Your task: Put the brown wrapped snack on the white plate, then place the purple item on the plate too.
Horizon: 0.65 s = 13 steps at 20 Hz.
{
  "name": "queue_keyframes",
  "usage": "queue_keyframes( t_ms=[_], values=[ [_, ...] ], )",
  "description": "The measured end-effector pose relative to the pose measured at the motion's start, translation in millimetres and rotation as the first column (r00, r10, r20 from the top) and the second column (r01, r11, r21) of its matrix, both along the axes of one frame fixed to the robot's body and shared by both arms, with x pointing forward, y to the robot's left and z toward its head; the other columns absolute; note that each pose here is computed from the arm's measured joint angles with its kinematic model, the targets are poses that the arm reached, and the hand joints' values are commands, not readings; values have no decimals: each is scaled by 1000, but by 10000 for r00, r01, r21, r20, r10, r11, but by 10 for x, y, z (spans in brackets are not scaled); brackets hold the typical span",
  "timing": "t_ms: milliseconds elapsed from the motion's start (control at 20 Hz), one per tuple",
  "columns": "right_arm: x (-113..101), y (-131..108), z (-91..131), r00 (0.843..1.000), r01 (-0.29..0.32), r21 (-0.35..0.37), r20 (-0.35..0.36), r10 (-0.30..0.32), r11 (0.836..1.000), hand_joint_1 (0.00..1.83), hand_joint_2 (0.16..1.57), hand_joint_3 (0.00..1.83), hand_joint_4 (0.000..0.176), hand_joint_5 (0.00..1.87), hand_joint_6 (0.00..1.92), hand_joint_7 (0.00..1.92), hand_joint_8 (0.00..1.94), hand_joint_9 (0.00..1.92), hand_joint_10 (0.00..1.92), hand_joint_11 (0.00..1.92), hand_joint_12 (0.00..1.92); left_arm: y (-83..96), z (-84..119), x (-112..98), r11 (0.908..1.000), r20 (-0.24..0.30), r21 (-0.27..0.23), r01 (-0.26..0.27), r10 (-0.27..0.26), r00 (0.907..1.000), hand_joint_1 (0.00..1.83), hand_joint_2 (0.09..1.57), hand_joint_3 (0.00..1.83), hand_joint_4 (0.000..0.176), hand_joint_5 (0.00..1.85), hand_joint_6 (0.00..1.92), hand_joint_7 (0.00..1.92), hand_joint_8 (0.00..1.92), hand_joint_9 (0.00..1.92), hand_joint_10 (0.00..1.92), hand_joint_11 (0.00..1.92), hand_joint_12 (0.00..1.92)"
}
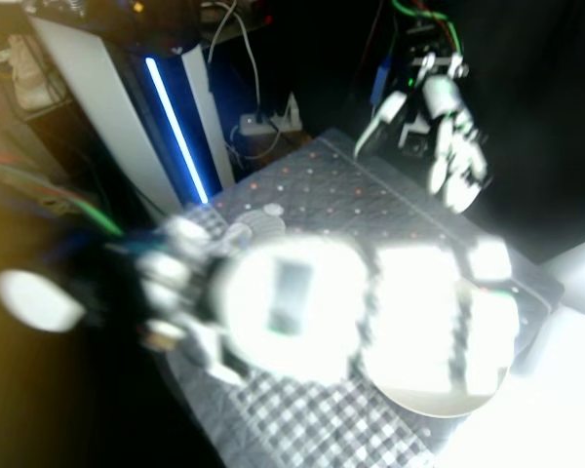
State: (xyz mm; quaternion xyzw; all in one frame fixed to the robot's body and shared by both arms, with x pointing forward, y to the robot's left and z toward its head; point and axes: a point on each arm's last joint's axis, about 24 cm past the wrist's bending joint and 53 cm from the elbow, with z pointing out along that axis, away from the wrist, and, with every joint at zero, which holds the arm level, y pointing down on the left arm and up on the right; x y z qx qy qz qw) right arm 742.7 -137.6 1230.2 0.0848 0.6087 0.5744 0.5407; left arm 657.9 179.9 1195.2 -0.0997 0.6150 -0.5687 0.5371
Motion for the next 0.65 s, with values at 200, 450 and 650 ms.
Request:
queue_keyframes(
  t_ms=[200, 450, 650],
  values=[
    [-513, -448, -213, 9994, 177, 787, -304, -153, 9967, 940, 814, 3, 176, 34, 0, 72, 2, 15, 4, 0, 142, 166, 98, -197, 9940, 360, -1062, -269, 309, 9989, 822, 918, 2, 73, 332, 5, 362, 6, 335, 11, 0, 817],
    [-1036, -1044, -120, 9915, 1151, 2593, 296, -1270, 9589, 912, 796, 0, 176, 29, 0, 97, 15, 70, 22, 30, 14, 437, 189, -530, 9685, 827, -2400, -656, 877, 9927, 788, 903, 0, 51, 288, 3, 385, 17, 512, 68, 0, 1358],
    [-1359, -1225, -354, 9859, 1648, 2871, -187, -1664, 9436, 876, 845, 9, 176, 13, 4, 87, 12, 38, 3, 8, 4, 541, 114, -577, 9391, 479, -3351, -757, 973, 9941, 386, 1087, 45, 45, 200, 0, 294, 0, 383, 8, 0, 1316]
  ],
)
